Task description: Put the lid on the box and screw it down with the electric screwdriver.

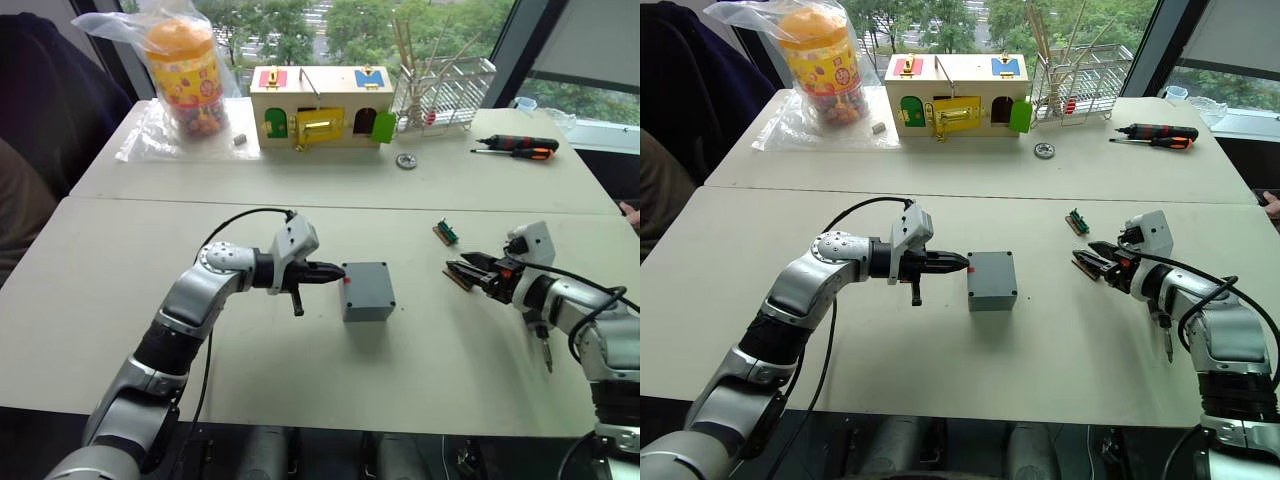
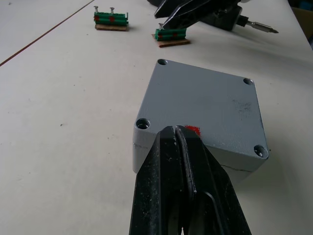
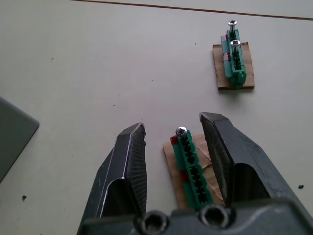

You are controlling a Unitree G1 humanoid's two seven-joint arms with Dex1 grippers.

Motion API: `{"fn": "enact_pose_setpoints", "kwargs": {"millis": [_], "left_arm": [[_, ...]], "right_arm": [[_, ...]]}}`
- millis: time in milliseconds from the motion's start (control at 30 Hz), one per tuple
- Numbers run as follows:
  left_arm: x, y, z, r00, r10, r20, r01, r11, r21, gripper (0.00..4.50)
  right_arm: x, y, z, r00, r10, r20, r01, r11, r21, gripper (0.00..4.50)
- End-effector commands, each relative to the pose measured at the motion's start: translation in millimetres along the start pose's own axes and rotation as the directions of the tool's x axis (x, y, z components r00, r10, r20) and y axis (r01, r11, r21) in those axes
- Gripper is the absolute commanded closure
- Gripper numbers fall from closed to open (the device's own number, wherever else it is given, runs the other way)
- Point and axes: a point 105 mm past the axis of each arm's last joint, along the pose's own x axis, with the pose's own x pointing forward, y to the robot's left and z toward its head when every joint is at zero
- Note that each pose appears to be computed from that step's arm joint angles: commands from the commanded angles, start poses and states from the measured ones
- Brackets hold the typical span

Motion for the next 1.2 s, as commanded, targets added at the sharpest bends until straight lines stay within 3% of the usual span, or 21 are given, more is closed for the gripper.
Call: {"fn": "enact_pose_setpoints", "kwargs": {"millis": [33, 267, 367, 433, 700, 1200], "left_arm": [[0.2, -2.4, 6.9, 1.0, -0.009, 0.015, 0.009, 0.999, 0.036, 4.5], [0.2, -2.4, 7.0, 1.0, -0.006, 0.016, 0.006, 0.999, 0.034, 4.5], [0.0, -2.7, 6.6, 1.0, -0.006, 0.016, 0.005, 0.999, 0.033, 4.5], [-0.1, -2.6, 6.5, 1.0, -0.005, 0.016, 0.004, 0.999, 0.032, 4.5], [-0.2, -1.9, 7.5, 1.0, -0.003, 0.018, 0.003, 0.999, 0.035, 4.5], [0.8, -1.1, 7.4, 1.0, -0.005, 0.02, 0.004, 0.999, 0.036, 4.5]], "right_arm": [[-2.1, -1.1, 8.0, 1.0, -0.003, 0.026, 0.004, 1.0, -0.031, 2.6], [-0.4, -1.3, 9.0, 0.999, -0.004, 0.034, 0.005, 1.0, -0.025, 2.6], [-0.6, -1.5, 8.1, 1.0, -0.005, 0.029, 0.006, 1.0, -0.029, 3.45], [-0.5, -2.0, 7.5, 1.0, -0.007, 0.026, 0.008, 0.999, -0.031, 4.44], [-1.5, -3.5, 7.6, 1.0, -0.016, 0.026, 0.017, 0.999, -0.038, 4.44], [-10.6, -2.7, 33.4, 0.994, -0.029, 0.104, 0.034, 0.998, -0.052, 4.44]]}}
